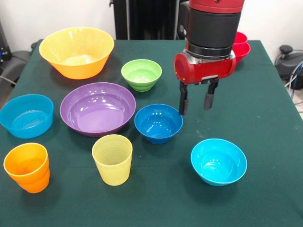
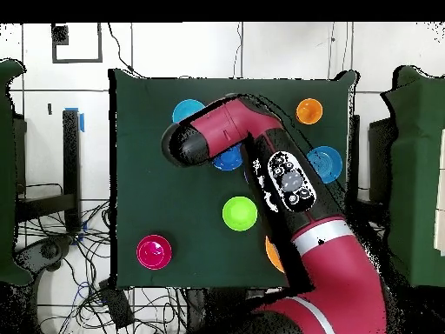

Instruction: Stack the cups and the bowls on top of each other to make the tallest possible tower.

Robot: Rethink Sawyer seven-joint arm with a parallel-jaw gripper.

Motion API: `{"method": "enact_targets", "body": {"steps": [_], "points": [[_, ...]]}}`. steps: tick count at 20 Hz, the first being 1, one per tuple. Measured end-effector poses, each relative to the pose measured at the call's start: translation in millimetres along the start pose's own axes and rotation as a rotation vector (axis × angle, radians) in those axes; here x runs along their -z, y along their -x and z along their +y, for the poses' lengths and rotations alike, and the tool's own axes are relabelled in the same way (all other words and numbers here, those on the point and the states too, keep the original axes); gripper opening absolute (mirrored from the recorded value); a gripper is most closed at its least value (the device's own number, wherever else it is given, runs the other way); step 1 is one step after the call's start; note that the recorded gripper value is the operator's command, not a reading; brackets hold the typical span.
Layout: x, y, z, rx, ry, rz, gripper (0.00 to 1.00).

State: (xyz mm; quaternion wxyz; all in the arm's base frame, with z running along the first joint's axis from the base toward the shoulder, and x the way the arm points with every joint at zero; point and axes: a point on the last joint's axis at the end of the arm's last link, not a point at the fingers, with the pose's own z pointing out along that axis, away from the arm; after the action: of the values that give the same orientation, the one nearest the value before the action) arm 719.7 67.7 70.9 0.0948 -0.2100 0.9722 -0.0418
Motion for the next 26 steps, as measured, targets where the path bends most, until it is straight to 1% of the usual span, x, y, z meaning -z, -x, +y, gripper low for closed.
{"method": "enact_targets", "body": {"steps": [5,10,17,26], "points": [[-6,-6.5,-6,0.001,-0.010,0.009,1.00],[-16,-14.7,-10,0.018,-0.024,0.019,1.00],[-19,-18.0,-14,0.036,-0.045,0.018,1.00],[-20,-18.6,-15,0.039,-0.048,0.018,1.00]]}}
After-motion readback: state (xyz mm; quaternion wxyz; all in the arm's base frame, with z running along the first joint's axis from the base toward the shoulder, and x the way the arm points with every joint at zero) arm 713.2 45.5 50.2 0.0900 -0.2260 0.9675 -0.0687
